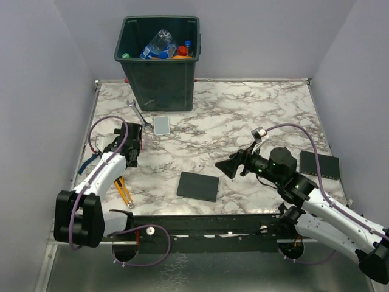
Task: Put the plastic bottles in the bin
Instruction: Pick up the plastic bottle at the center of the board.
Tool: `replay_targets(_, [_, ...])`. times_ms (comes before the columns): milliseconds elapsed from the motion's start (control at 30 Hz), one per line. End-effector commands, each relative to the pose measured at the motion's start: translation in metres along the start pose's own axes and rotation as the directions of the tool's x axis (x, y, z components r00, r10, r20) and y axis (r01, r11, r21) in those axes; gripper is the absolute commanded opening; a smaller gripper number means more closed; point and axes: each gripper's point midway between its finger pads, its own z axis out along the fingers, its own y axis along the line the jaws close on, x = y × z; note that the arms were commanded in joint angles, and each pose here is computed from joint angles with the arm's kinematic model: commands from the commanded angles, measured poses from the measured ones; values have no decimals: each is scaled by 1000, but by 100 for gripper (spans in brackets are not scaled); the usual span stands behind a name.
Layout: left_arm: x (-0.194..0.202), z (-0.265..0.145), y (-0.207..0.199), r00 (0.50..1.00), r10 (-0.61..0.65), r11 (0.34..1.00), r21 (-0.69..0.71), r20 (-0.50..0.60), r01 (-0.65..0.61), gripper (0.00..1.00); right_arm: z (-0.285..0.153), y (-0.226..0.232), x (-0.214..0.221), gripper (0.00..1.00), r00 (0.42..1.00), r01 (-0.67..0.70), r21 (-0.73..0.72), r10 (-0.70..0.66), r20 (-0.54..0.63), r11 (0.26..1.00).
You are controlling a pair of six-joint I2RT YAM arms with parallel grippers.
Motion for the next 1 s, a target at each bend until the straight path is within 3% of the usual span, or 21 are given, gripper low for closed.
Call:
replay_targets(0, [-11, 10, 2, 995, -53, 995, -79, 89, 60, 99, -1, 7, -4, 99, 1000, 5, -27, -5, 12, 1000])
replay_targets(233, [-20, 40, -1, 991, -15, 984, -172, 135, 38, 99, -1, 5, -2, 99, 1000, 3, -23, -3, 5, 1000])
replay_targets(433, [-19, 73, 4, 995, 39, 967, -255, 92, -15, 99, 3, 7, 0, 99, 1000, -1, -36, 0, -11, 999])
replay_targets(667, [-6, 90, 7, 991, 135, 971, -200, 19, -128, 93, 6, 17, -10, 99, 1000, 3, -63, -4, -6, 998])
replay_targets(767, [0, 92, 8, 986, 164, 975, -153, -12, -164, 81, 5, 22, -16, 99, 1000, 8, -76, -8, 0, 997])
replay_targets(967, [2, 86, 8, 968, 247, 967, -59, -50, -250, 37, 5, 33, -23, 99, 999, 37, -113, -39, -15, 993])
